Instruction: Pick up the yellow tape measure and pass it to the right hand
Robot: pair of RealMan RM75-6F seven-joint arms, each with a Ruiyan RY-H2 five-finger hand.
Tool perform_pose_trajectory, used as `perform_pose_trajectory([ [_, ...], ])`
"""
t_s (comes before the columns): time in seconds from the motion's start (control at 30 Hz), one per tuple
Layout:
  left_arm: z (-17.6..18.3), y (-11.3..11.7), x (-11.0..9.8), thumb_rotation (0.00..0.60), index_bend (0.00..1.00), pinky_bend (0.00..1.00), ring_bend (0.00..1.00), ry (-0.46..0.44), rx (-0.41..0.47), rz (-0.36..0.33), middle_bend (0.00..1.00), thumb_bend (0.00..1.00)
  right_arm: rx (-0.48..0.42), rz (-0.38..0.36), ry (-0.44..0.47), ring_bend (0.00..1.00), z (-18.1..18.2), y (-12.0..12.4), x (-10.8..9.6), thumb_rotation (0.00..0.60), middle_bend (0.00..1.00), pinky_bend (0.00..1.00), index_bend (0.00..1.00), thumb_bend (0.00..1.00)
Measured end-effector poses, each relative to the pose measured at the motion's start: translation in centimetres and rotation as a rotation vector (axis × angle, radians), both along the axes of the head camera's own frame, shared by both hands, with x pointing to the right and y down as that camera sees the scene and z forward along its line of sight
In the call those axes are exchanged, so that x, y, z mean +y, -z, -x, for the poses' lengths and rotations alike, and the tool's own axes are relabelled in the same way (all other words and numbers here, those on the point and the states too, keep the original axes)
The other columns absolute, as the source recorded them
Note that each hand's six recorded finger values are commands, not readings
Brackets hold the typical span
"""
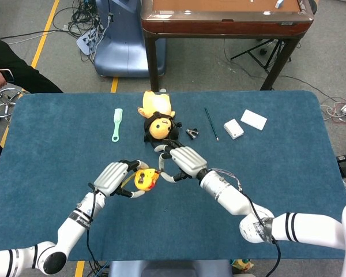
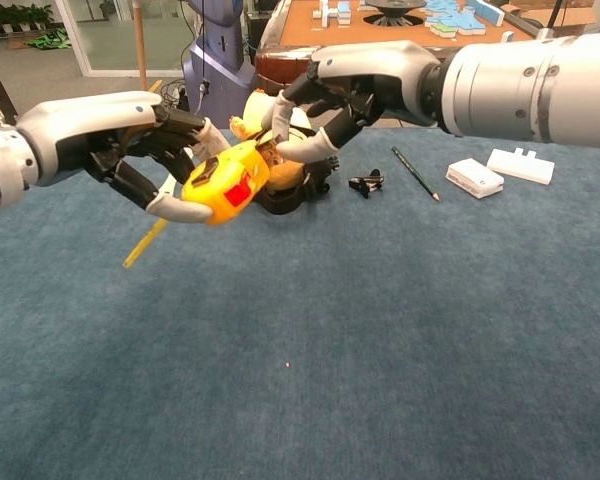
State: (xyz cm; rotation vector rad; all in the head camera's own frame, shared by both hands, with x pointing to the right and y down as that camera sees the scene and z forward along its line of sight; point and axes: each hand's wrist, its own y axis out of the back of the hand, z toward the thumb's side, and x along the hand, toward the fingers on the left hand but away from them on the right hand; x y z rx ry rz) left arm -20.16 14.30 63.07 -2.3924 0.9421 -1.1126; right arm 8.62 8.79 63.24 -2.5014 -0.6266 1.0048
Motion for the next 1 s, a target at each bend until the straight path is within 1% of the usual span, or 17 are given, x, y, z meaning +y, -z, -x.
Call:
perform_pose_trajectory([
  [0.23, 1.0, -0.3, -0.1, 0.600, 0.50, 0.24, 0.34, -0.001, -0.024, 0.000, 0.49, 0.20, -0.005, -0.008, -0.016, 0.00, -0.9, 0.6, -0.2, 0.600, 0.24, 0.00, 0.68, 0.56],
  [0.43, 2.2, -0.6, -0.1, 0.600, 0.51, 0.24, 0.34, -0.004, -0.050, 0.012, 0.49, 0.20, 0.002, -0.039, -0.021, 0.00, -2.9, 2.0, -0.4, 0.600, 0.25, 0.00, 0.70, 0.56],
  [0.63, 3.8, -1.4, 0.2, 0.600, 0.51, 0.24, 0.34, -0.002, -0.080, 0.041, 0.49, 0.20, 0.011, -0.073, -0.053, 0.00, -6.1, 4.2, -0.9, 0.600, 0.26, 0.00, 0.70, 0.56],
  [0.77, 4.8, -1.9, 0.5, 0.600, 0.51, 0.24, 0.34, 0.004, -0.092, 0.060, 0.49, 0.20, 0.014, -0.094, -0.093, 0.00, -8.8, 5.9, -1.2, 0.600, 0.27, 0.00, 0.71, 0.56],
  [1.0, 6.9, -2.7, 0.8, 0.600, 0.51, 0.24, 0.34, 0.044, -0.098, 0.094, 0.49, 0.20, 0.036, -0.122, -0.159, 0.00, -13.7, 8.7, -1.5, 0.600, 0.27, 0.00, 0.71, 0.56],
])
